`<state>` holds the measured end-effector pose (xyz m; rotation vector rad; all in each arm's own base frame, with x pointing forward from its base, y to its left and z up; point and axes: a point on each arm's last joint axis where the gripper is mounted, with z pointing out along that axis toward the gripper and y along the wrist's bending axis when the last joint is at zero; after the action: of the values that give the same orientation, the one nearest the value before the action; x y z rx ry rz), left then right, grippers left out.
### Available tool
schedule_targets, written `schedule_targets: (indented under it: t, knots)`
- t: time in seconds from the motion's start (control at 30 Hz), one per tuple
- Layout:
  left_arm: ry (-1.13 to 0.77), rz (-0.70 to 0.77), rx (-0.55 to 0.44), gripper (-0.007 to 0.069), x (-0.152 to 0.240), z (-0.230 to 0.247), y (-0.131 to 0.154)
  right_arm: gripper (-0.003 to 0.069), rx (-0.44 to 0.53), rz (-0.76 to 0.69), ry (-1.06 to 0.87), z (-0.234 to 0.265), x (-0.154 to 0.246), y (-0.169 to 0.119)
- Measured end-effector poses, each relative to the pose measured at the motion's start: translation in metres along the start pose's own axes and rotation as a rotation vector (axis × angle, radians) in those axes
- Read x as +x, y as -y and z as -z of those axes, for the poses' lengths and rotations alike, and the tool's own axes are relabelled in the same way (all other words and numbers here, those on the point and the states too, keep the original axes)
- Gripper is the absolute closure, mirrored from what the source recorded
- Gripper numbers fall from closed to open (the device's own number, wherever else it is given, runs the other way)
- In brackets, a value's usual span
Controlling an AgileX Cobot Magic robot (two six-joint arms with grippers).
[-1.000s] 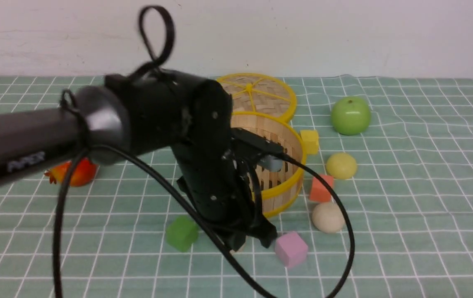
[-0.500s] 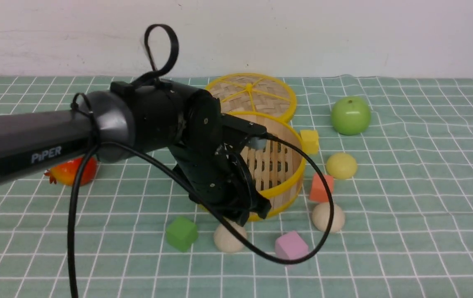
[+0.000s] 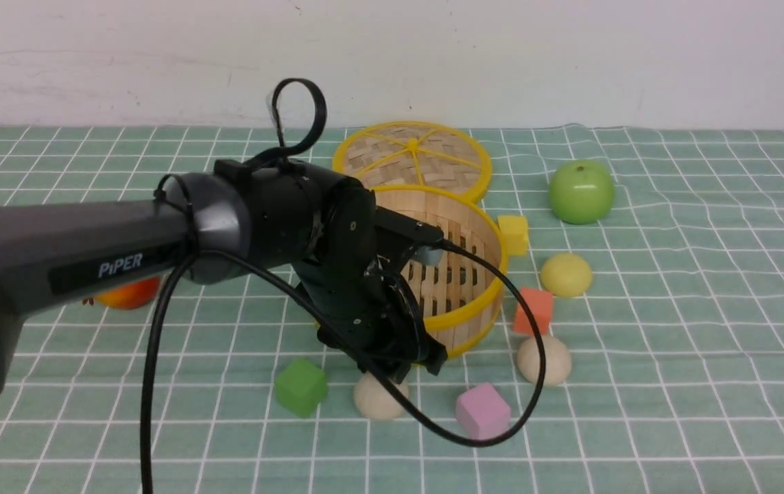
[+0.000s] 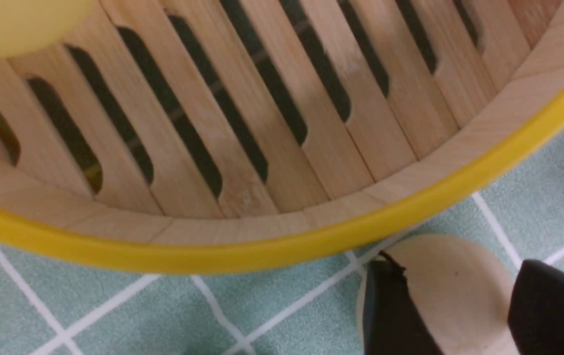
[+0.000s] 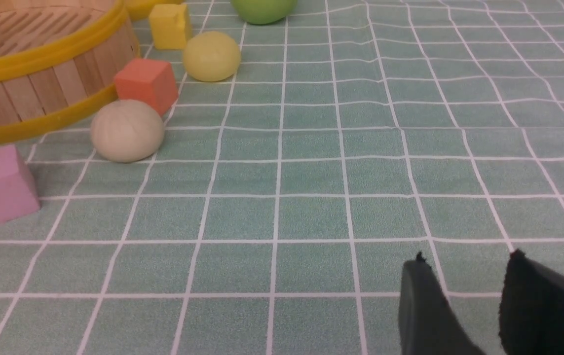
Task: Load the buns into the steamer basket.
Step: Use the left arm to grab a steamed stuffed bun, then use the left arm to put the steamed stuffed bun into the steamer
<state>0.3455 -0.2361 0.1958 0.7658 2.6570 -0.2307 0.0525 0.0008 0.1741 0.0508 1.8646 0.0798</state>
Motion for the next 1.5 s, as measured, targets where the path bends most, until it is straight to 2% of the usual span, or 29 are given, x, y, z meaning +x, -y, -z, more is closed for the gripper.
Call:
schedule_targets:
  t: [0.37,0.47,0.57,0.63,0.77,0.97,1.07,1.2,1.37,1.47,1.5]
  knots:
    - [-0.061,0.002,-0.001,0.0413,0.006,-0.01,-0.001,0.0419,0.0,0.0,0.0,0.0,0.0,0.0]
    - [-0.078,0.006,0.001,0.0485,0.007,-0.009,0.0,0.0419,0.0,0.0,0.0,0.0,0.0,0.0]
    - [-0.082,0.021,0.004,0.0603,0.007,0.001,0.001,0.0419,0.0,0.0,0.0,0.0,0.0,0.0]
    - [-0.088,0.03,0.01,0.063,0.008,0.012,0.002,0.0419,0.0,0.0,0.0,0.0,0.0,0.0]
    - [-0.097,0.04,0.029,0.0631,0.006,0.034,0.005,0.0419,0.0,0.0,0.0,0.0,0.0,0.0]
    - [0.102,0.056,0.044,0.0631,-0.038,0.08,0.0,0.0419,0.0,0.0,0.0,0.0,0.0,0.0]
    - [0.161,0.077,0.032,0.0631,-0.059,0.074,-0.011,0.0419,0.0,0.0,0.0,0.0,0.0,0.0]
    - [0.146,0.086,0.004,0.0631,-0.075,0.037,-0.025,0.0419,0.0,0.0,0.0,0.0,0.0,0.0]
    - [0.078,0.112,-0.03,0.0612,-0.079,0.004,-0.031,0.0419,0.0,0.0,0.0,0.0,0.0,0.0]
    - [0.068,0.117,-0.05,0.0565,-0.081,-0.005,-0.033,0.0419,0.0,0.0,0.0,0.0,0.0,0.0]
    - [0.069,0.114,-0.059,0.0506,-0.082,-0.007,-0.034,0.0419,0.0,0.0,0.0,0.0,0.0,0.0]
